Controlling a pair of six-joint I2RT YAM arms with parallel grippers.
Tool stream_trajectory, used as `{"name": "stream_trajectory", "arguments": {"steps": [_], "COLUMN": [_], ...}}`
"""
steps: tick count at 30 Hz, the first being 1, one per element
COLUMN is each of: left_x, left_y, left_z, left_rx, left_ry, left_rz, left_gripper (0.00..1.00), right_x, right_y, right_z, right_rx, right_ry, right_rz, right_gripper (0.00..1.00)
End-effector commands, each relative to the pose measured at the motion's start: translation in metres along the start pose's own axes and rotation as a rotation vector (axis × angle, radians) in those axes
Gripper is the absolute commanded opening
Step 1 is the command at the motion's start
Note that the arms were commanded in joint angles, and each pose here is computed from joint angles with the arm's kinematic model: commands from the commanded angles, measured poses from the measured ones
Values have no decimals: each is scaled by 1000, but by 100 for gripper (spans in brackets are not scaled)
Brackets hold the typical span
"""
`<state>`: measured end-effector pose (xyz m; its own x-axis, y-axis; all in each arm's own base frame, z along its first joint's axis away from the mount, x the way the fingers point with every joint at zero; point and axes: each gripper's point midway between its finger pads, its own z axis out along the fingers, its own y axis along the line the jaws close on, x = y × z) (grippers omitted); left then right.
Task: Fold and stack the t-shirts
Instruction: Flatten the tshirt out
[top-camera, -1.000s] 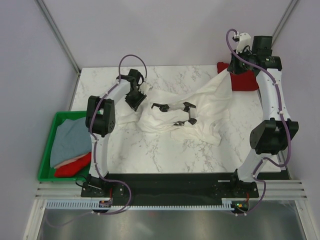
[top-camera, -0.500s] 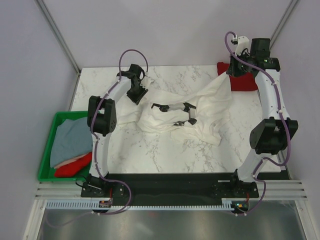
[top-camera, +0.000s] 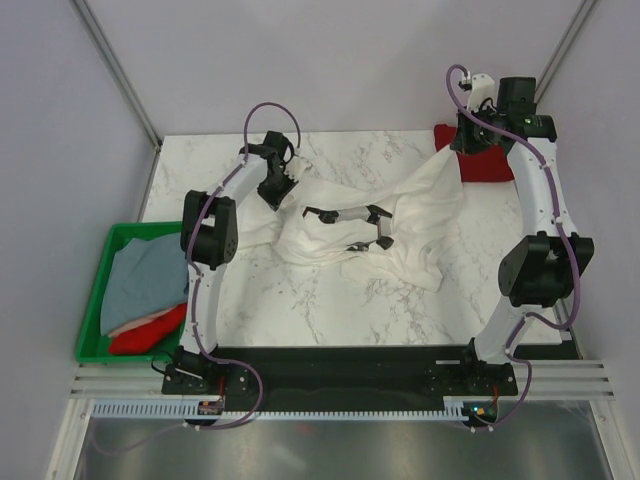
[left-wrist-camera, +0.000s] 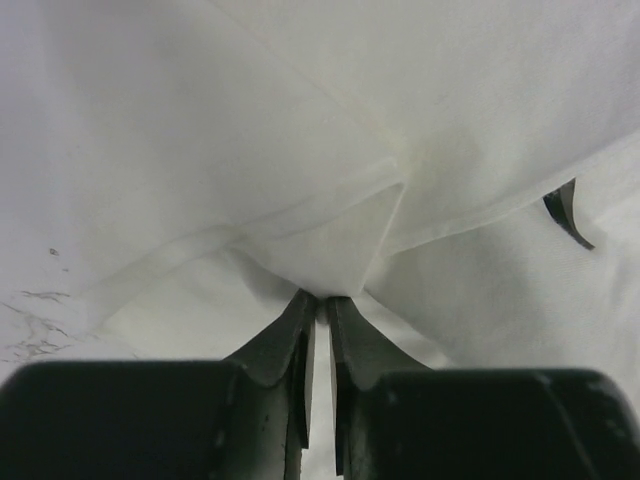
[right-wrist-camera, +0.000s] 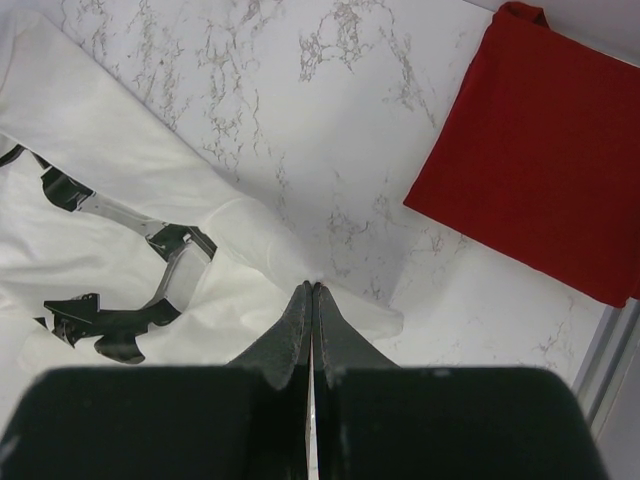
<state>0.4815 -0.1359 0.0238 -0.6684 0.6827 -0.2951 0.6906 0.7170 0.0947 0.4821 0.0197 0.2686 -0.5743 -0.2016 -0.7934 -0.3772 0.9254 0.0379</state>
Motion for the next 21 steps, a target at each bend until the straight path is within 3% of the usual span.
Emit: {"name": "stream_trajectory", "arguments": {"steps": [1,3,7,13,16,21], "left_x": [-11,-21,-47,-88,-88,-78], "left_y": [0,3,18,52,58,59], "left_z": [-7,-26,-86,-233,-287,-336], "left_rx": [3,-10,-73,-219,-278,-343], "left_ry": [-26,-68,-191,-509,-609,-678], "left_rz": [-13,-12,10,-7,-22,-41], "left_gripper": [7,2,2,2,2,2], "right_x": [-7,-14,-39,-101,-130,-158], "right_y": [-3,-5,-14,-27,-30,-25], "right_z": [1,-2,-13,-46,-70,-103], "right_rx": [12,26,74,166,204,231], "right_ry": [-22,-36,-93,-253,-351,-459], "right_rz": [-22,-25,-44,-94,-102,-105], "right_gripper": [0,0,0,0,0,0]}}
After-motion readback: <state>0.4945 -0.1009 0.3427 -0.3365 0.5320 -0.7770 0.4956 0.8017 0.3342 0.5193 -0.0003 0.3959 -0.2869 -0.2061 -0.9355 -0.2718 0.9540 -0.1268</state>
